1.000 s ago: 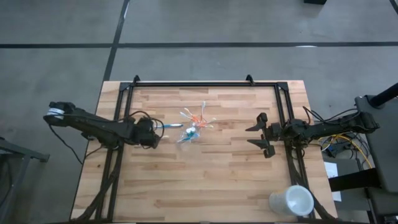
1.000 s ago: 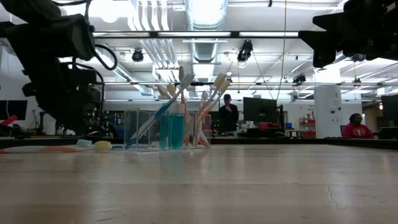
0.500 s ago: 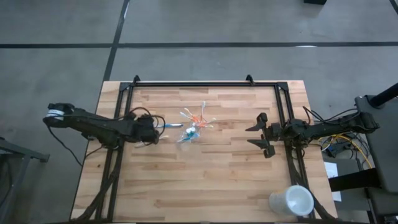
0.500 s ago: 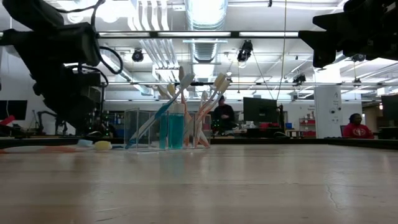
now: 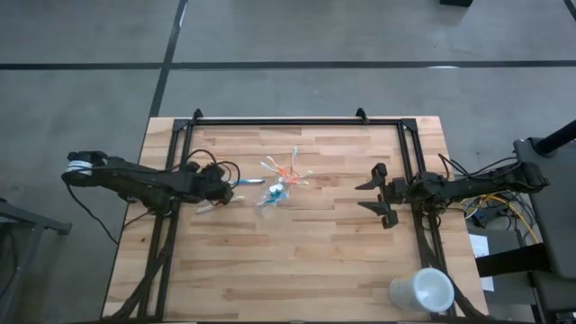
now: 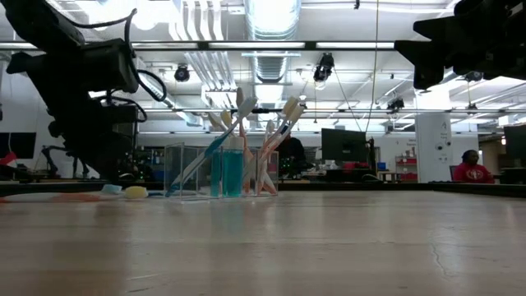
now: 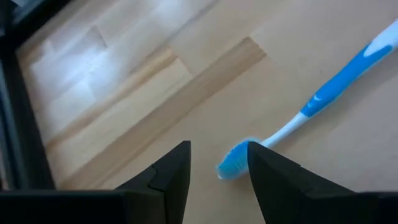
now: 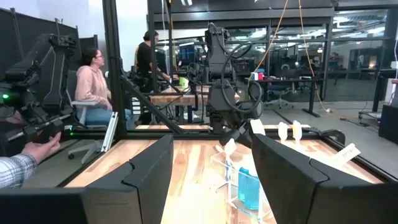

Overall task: Pick & Place toothbrushing station
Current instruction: Put the blue toothbrush into the transparent organizer

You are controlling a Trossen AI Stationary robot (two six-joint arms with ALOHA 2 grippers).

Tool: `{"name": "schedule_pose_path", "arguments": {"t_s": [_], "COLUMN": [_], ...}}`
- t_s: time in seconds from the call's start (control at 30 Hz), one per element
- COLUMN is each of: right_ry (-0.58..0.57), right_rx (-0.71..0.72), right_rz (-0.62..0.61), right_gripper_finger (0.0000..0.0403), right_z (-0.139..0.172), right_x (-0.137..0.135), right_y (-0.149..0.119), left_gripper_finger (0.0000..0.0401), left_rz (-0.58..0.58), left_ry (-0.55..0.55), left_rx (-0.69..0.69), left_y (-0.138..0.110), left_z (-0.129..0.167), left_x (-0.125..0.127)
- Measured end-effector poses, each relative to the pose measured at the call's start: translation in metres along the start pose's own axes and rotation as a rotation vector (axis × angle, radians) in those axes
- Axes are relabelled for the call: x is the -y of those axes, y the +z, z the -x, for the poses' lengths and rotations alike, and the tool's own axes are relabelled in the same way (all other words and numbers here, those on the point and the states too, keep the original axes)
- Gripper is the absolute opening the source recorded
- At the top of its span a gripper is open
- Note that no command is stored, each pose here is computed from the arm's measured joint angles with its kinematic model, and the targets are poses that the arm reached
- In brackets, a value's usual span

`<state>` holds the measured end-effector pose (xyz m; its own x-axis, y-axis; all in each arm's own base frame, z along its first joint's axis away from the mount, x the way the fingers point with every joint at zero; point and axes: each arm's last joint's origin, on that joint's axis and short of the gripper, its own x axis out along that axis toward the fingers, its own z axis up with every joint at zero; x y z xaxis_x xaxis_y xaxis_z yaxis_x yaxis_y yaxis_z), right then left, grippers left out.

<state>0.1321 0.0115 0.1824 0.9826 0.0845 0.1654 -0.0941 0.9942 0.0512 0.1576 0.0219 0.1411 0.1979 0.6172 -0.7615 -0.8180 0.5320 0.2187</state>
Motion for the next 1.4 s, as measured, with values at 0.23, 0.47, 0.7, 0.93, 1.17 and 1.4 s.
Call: {"name": "schedule_pose_path", "arguments": {"t_s": [0.23, 0.47, 0.7, 0.93, 1.17, 1.4], "right_ry": [0.0, 0.0, 0.0, 0.0, 0.0, 0.0], "right_rx": [0.0, -0.001, -0.001, 0.0, -0.001, -0.001], "right_rz": [0.002, 0.001, 0.0, 0.002, 0.001, 0.001], "right_gripper_finger": [0.0215, 0.0215, 0.0215, 0.0215, 0.0215, 0.0215], "right_z": [0.0, 0.0, 0.0, 0.0, 0.0, 0.0], "right_x": [0.0, 0.0, 0.0, 0.0, 0.0, 0.0], "right_y": [0.0, 0.0, 0.0, 0.0, 0.0, 0.0], "left_gripper_finger": [0.0163, 0.0163, 0.0163, 0.0163, 0.0163, 0.0155], "left_rz": [0.024, 0.073, 0.086, 0.244, 0.673, 1.297], "left_ry": [-0.023, -0.085, -0.089, -0.148, -0.134, 0.101], "left_rx": [0.001, -0.032, -0.025, 0.041, 0.011, -0.121], "left_y": [-0.004, -0.012, -0.011, 0.022, 0.064, 0.06], "left_z": [-0.007, -0.016, -0.017, 0.0, 0.032, 0.046], "left_x": [0.0, -0.002, -0.002, 0.008, 0.006, -0.012]}}
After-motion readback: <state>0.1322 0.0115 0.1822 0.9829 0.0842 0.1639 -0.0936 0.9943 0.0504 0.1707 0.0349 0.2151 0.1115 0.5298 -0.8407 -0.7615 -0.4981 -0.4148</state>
